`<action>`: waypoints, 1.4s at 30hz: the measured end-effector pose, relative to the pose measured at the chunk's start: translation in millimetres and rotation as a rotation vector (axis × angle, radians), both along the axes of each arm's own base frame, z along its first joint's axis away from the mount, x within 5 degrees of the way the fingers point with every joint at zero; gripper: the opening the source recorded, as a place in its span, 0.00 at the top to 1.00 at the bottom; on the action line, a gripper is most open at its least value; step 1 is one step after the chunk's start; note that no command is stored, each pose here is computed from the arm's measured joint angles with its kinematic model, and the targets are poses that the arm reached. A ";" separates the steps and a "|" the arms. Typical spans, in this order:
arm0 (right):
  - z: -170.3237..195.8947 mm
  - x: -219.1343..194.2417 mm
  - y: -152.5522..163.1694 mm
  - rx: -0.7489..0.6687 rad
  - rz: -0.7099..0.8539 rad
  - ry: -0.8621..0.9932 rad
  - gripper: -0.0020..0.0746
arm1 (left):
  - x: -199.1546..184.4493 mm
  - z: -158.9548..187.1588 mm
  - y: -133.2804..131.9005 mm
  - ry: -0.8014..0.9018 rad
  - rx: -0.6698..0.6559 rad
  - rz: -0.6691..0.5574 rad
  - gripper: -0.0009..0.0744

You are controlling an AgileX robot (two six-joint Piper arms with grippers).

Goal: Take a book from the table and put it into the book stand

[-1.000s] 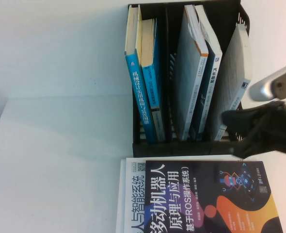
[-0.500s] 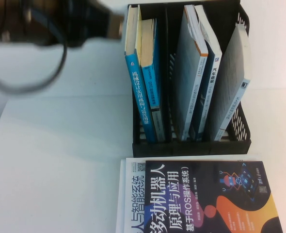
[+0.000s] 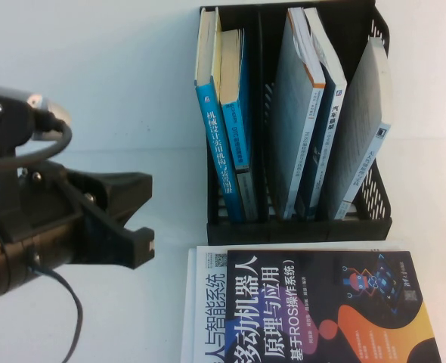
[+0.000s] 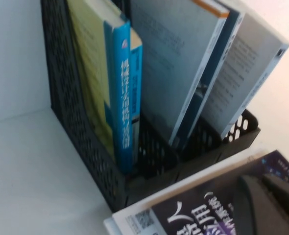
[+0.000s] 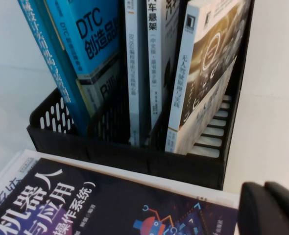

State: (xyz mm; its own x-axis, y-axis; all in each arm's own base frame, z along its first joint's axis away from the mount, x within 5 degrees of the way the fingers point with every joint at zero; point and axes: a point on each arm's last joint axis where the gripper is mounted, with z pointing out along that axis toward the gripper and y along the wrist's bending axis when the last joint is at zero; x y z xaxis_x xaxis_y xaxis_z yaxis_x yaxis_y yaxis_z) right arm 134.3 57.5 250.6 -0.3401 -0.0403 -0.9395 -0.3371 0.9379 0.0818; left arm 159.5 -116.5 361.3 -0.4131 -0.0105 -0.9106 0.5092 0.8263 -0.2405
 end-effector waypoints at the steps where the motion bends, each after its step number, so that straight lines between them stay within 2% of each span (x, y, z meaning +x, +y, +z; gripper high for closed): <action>1: -0.2 0.2 0.1 -0.001 0.000 0.001 0.98 | -0.4 -2.8 0.3 0.005 0.004 0.000 0.99; 15: -3.1 2.5 1.1 -0.008 -0.001 0.020 0.98 | 9.3 -44.8 -7.0 0.158 0.111 -0.002 0.99; 19: -3.1 2.5 1.1 -0.008 -0.001 0.020 0.98 | 1.3 -48.2 6.4 0.134 0.143 0.016 0.99; 24: -3.0 2.3 1.9 -0.005 0.007 0.020 0.98 | -23.2 -63.2 42.7 0.061 0.088 0.125 0.99; 31: -2.7 1.7 3.4 0.002 0.024 0.019 0.98 | -69.7 -122.3 88.6 -0.106 -0.120 0.354 0.99; 35: -2.6 1.4 4.3 0.006 0.033 0.019 0.98 | -89.2 -158.0 102.0 -0.153 -0.197 0.462 0.99; 40: -2.6 1.4 4.4 0.006 0.034 0.019 0.98 | -100.4 -164.5 109.1 -0.226 -0.238 0.539 0.99; 42: -2.6 1.4 4.4 0.006 0.034 0.019 0.98 | -103.0 -169.6 110.2 -0.186 -0.220 0.558 0.99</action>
